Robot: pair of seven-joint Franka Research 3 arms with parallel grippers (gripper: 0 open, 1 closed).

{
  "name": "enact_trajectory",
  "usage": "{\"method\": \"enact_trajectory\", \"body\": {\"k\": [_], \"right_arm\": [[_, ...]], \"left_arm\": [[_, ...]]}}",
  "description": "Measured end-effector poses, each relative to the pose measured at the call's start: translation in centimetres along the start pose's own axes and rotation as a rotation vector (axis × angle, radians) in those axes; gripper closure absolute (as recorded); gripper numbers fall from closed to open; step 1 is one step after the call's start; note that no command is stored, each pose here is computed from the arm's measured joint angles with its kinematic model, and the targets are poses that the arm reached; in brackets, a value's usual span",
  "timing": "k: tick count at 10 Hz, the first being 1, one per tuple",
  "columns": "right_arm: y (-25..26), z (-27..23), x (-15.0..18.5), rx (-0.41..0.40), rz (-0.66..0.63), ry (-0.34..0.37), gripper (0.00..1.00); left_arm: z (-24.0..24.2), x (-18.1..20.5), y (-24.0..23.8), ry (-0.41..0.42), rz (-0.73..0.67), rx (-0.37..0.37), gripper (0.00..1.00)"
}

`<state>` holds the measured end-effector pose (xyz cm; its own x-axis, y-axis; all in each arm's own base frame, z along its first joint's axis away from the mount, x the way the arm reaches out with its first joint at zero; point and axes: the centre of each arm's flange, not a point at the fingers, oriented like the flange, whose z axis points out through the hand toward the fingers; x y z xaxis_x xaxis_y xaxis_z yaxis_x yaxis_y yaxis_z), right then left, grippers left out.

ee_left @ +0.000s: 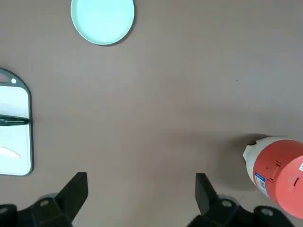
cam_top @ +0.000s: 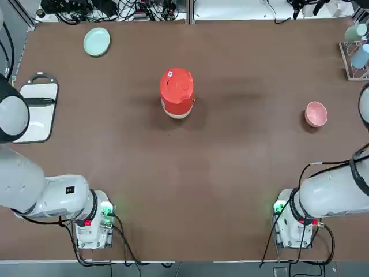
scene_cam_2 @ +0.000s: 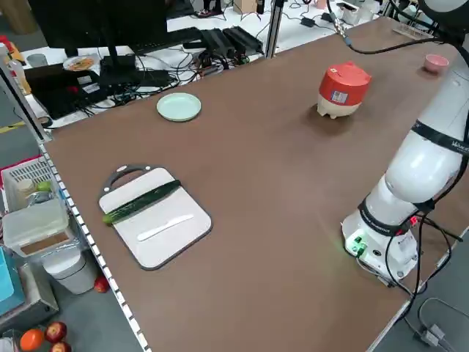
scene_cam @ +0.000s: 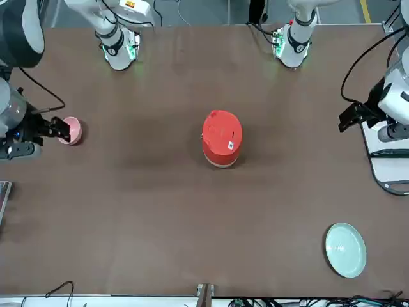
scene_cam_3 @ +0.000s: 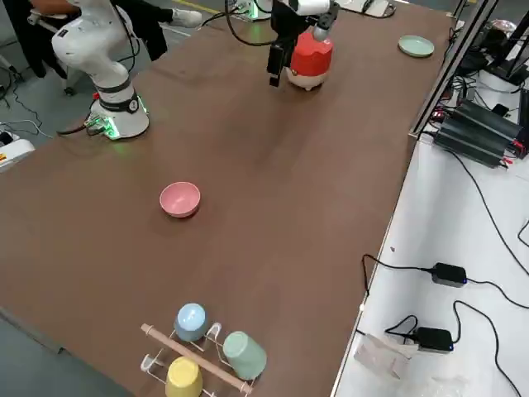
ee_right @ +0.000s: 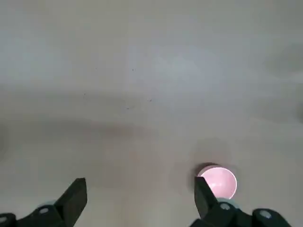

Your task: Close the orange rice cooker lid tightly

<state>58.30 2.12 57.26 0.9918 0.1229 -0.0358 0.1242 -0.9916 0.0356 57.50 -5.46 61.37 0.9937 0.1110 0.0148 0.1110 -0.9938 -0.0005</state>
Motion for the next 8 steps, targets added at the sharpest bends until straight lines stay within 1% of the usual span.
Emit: {"method": "enact_trajectory", "body": {"k": [3,8], "right_arm": [[0.3,-2.6,-2.2,-0.007,0.008,0.028,0.00],[0.1,-3.0,-2.4,0.001,0.017,0.034,0.00]], "left_arm": [[0.0,0.0,0.0,0.000,0.000,0.000,0.00],[-0.2,0.0,0.0,0.005,-0.001,-0.001,0.00]]}}
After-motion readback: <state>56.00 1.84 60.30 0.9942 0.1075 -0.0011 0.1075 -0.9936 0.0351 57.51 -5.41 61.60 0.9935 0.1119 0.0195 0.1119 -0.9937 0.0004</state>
